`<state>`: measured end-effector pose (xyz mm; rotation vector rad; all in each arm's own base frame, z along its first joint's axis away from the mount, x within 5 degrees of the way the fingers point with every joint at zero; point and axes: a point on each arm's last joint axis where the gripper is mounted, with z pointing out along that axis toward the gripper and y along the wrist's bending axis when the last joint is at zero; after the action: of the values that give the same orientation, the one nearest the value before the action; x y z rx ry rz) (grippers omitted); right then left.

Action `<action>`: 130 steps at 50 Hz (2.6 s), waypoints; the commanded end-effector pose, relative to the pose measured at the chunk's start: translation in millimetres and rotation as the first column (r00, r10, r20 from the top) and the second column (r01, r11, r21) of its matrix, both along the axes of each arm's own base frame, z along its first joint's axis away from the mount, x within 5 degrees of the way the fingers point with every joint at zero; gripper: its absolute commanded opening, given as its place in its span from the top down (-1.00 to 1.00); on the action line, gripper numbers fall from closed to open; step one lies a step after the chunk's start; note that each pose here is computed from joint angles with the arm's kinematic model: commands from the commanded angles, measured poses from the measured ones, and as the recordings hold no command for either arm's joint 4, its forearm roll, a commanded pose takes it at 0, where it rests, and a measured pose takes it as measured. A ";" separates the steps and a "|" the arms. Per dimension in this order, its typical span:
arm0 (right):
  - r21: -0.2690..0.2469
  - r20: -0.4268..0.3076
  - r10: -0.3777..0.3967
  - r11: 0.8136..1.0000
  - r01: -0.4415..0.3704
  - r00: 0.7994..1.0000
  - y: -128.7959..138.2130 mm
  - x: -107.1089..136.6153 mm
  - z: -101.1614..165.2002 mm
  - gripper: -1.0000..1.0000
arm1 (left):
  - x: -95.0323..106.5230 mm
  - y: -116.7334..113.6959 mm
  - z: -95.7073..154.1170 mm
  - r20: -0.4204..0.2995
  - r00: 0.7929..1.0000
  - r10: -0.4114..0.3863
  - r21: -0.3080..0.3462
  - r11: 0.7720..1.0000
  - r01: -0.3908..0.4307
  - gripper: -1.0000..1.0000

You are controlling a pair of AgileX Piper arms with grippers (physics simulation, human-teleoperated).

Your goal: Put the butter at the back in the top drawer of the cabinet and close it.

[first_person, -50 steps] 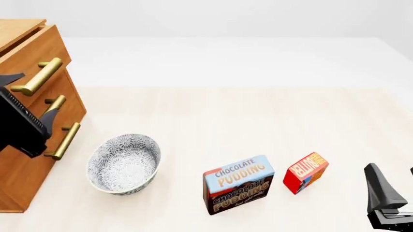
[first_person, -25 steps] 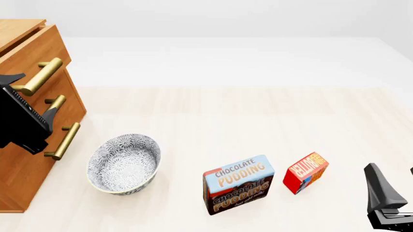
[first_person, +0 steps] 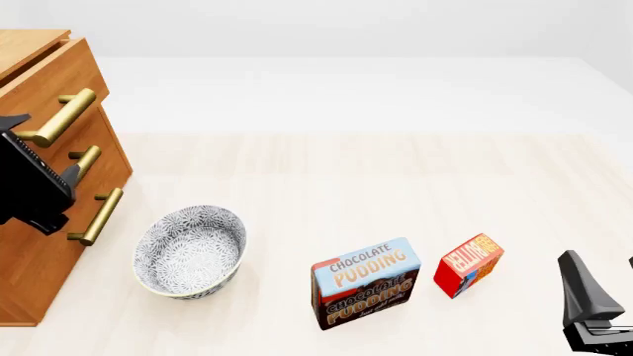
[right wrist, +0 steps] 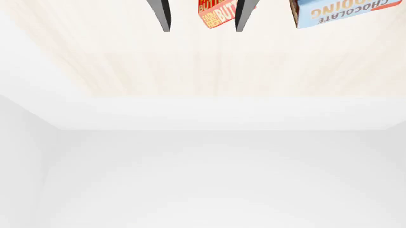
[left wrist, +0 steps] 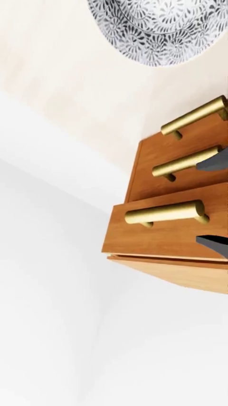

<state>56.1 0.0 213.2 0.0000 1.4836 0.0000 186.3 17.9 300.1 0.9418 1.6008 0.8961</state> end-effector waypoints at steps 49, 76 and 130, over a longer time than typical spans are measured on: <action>0.000 0.000 0.000 1.000 0.000 1.000 0.0 0.0 0.0 -1.00 | 21.5 12.7 -12.0 -0.010 0.999 0.048 0.009 0.999 -0.048 -1.00; 0.000 0.000 0.000 1.000 0.000 1.000 0.0 0.0 0.0 -1.00 | 17.7 12.2 -15.0 -0.015 0.999 0.049 0.008 0.999 -0.049 1.00; 0.000 0.000 0.000 1.000 0.000 1.000 0.0 0.0 0.0 -1.00 | 19.9 1.0 -12.8 -0.016 1.000 -0.008 0.019 1.000 0.008 1.00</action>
<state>56.1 0.0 213.2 0.0000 1.4836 0.0000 206.1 25.5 293.7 0.9487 1.5956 0.9407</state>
